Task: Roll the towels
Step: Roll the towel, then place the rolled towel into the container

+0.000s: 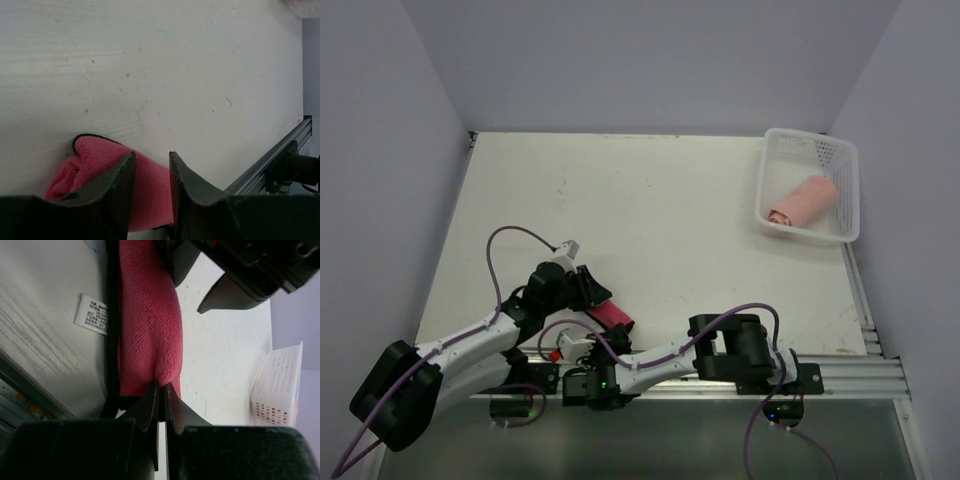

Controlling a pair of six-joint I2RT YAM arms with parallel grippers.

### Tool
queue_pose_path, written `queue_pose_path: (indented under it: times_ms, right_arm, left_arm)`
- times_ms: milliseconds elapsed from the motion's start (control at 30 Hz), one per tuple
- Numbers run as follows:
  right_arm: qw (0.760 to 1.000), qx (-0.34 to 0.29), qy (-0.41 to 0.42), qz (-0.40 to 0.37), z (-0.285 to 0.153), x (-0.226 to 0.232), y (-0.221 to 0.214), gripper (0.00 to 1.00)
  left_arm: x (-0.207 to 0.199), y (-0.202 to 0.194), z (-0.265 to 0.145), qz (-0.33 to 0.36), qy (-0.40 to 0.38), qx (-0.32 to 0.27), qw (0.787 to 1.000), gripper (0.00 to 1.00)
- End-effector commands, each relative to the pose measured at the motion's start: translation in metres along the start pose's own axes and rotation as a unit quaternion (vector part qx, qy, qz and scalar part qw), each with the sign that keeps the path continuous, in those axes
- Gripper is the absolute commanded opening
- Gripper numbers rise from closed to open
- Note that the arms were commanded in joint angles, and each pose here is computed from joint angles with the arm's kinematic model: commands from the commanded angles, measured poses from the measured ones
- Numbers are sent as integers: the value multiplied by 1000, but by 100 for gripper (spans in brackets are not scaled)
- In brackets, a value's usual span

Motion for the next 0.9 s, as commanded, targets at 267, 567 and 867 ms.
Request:
queue_pose_path:
  times_ms: [267, 567, 867]
  right_arm:
    - [1000, -13, 5, 28, -9, -7, 8, 12]
    - [987, -54, 70, 136, -33, -50, 24, 47]
    - [930, -91, 218, 282, -47, -94, 26, 60]
  left_arm:
    - [26, -25, -3, -27, 24, 0, 999, 37]
    - [37, -33, -2, -23, 47, -1, 999, 35]
    - [46, -40, -5, -26, 61, -12, 998, 34]
Point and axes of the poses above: each gripper's point midway between its finger pads, its own z axis out along the fingers, its own x axis along the line the jaws close on, y = z × x, the point moved 10 cm from there along -z, back along the fingers, and after that the axes turned 1 degree about z, right-handed, at the moved point
